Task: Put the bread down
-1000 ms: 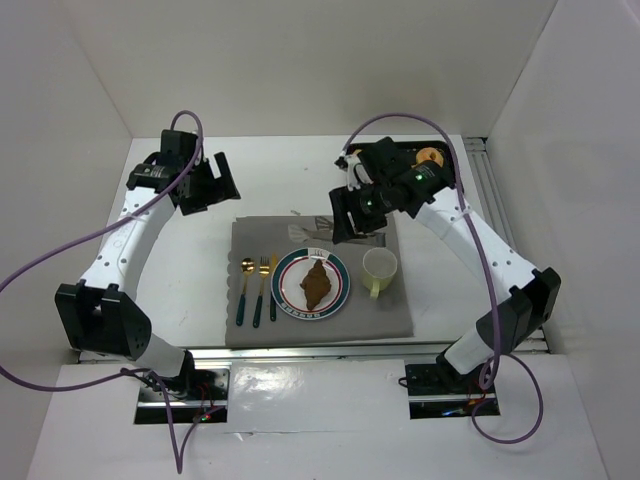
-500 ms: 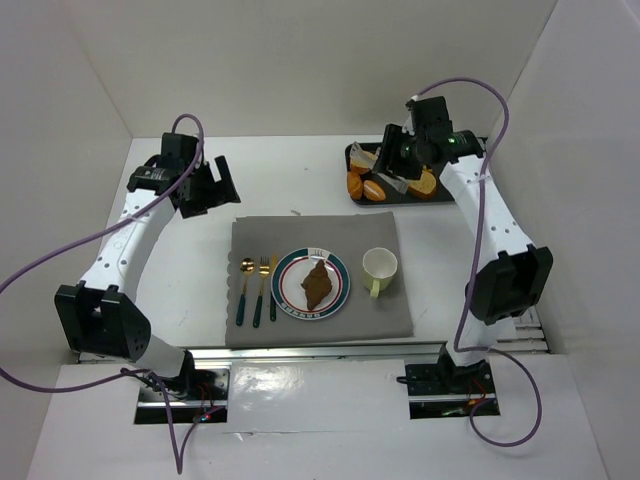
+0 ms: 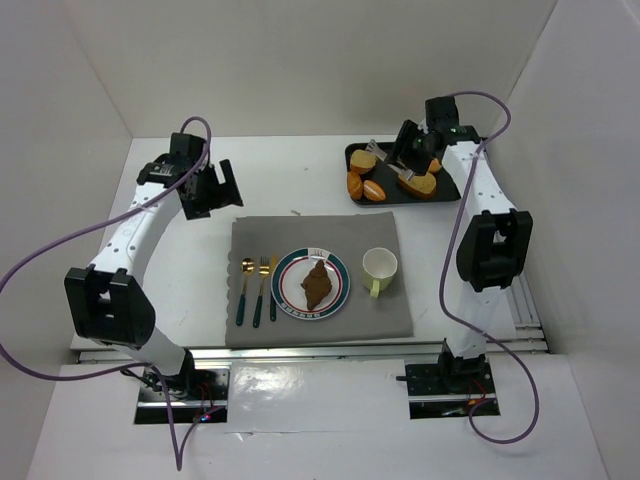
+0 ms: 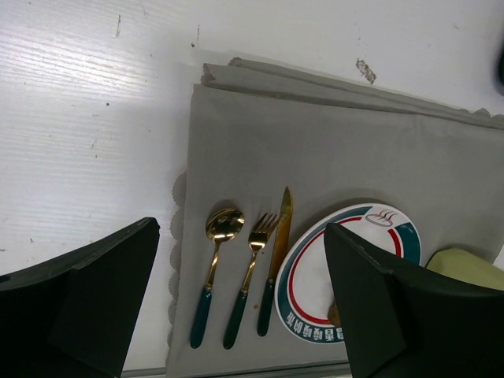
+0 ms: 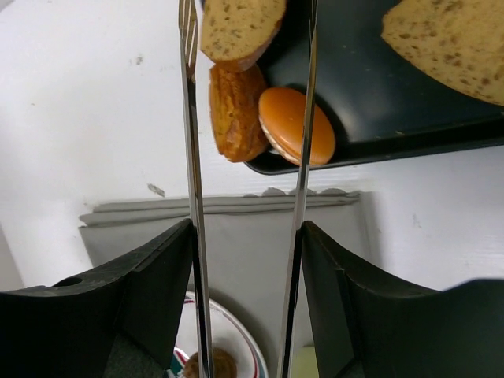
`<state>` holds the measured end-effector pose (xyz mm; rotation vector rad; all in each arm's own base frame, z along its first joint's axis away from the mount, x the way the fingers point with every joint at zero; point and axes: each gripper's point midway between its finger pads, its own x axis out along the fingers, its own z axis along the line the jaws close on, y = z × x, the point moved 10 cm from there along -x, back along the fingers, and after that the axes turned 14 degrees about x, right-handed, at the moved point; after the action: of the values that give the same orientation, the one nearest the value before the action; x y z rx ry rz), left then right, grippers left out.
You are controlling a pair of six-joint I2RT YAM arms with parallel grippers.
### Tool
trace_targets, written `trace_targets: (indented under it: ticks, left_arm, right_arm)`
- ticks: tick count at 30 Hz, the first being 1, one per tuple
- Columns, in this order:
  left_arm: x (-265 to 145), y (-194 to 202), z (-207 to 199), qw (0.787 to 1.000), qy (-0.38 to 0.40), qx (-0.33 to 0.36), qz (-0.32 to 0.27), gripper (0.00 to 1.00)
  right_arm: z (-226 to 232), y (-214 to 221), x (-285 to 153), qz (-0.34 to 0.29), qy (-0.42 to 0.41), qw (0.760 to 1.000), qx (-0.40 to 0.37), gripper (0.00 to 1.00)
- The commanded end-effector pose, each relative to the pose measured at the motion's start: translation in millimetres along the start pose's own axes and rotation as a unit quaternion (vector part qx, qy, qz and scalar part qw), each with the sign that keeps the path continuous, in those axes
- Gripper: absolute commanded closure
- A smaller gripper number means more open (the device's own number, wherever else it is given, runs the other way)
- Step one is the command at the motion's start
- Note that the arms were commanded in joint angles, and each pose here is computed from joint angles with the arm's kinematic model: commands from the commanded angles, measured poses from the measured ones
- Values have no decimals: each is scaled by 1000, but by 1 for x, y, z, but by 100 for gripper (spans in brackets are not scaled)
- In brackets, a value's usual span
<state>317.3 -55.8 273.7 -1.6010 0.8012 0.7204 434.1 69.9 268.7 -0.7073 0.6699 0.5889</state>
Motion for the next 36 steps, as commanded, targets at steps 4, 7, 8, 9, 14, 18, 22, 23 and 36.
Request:
trace_targets:
  ticks: [4,7,8,9,14,18,22,23,36]
  left_arm:
    - [3,-11,1,1000,-1,8,-15,1]
    - [8,-7,0,1000,7,8,-3,1]
    - [8,-7,0,1000,7,8,-3,1]
    - [10,-5,1,1000,7,8,2,1]
    - [2,-7,4,1000,-20,8,-16,1]
    - [2,-6,5,1000,-21,8,-11,1]
    - [-1,-6,6,999,-30,13,-18,1]
    - [-1,-6,7,999,-34,12,-18,1]
    - [-6,-4,9,999,-47,12,-22,1]
  right_arm:
    - [5,-23,9,-17,-84,995,57,37]
    - [-7,-27,20,-6,-89,992,89,37]
    - [-9,-28,25,-6,-88,992,89,37]
    - [-11,-25,30,5,-91,991,97,37]
    - [-17,-18,48,33,-100,988,114,37]
    - [-19,-15,57,51,-113,985,123,37]
    - [-25,-12,68,65,-105,984,129,39]
    - [-21,-9,69,69,-106,983,130,39]
    - [-13,-17,36,30,-117,985,127,76]
